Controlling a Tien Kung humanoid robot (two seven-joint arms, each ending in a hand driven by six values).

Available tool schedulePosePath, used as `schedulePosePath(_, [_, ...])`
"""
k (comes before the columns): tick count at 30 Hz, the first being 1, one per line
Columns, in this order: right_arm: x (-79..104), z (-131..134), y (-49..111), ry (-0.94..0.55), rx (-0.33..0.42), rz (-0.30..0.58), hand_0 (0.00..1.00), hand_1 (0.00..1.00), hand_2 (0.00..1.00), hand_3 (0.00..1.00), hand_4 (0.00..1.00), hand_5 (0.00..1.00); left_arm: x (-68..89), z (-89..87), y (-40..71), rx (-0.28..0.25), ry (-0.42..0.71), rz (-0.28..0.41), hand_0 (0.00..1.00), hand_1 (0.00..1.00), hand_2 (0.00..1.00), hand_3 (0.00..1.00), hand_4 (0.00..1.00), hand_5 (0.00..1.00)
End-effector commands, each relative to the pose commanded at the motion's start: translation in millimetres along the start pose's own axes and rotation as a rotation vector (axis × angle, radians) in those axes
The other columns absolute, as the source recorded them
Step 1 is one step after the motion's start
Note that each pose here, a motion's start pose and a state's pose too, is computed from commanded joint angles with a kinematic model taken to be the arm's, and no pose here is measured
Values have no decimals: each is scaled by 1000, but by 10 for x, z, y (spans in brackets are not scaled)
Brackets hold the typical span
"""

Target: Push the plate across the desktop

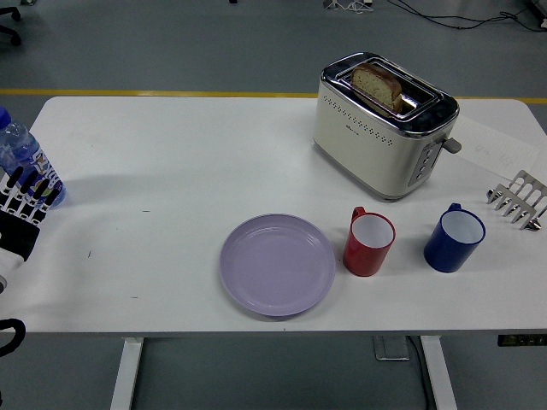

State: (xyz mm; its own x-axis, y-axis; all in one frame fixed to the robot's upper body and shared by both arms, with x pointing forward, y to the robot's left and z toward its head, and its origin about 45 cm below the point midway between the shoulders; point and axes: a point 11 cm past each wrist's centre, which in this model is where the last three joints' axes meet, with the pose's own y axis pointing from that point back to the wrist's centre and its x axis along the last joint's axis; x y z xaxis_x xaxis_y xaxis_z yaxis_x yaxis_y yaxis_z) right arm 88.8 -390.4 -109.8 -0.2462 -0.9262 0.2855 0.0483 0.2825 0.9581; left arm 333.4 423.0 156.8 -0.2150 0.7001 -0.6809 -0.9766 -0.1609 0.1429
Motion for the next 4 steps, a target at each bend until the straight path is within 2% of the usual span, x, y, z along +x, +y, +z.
schedulePosePath(4, [1, 1, 0, 1, 0, 0, 513, 481, 582, 541, 149, 277, -31, 11, -14, -2, -2, -10, 697, 704, 684, 685, 502, 987])
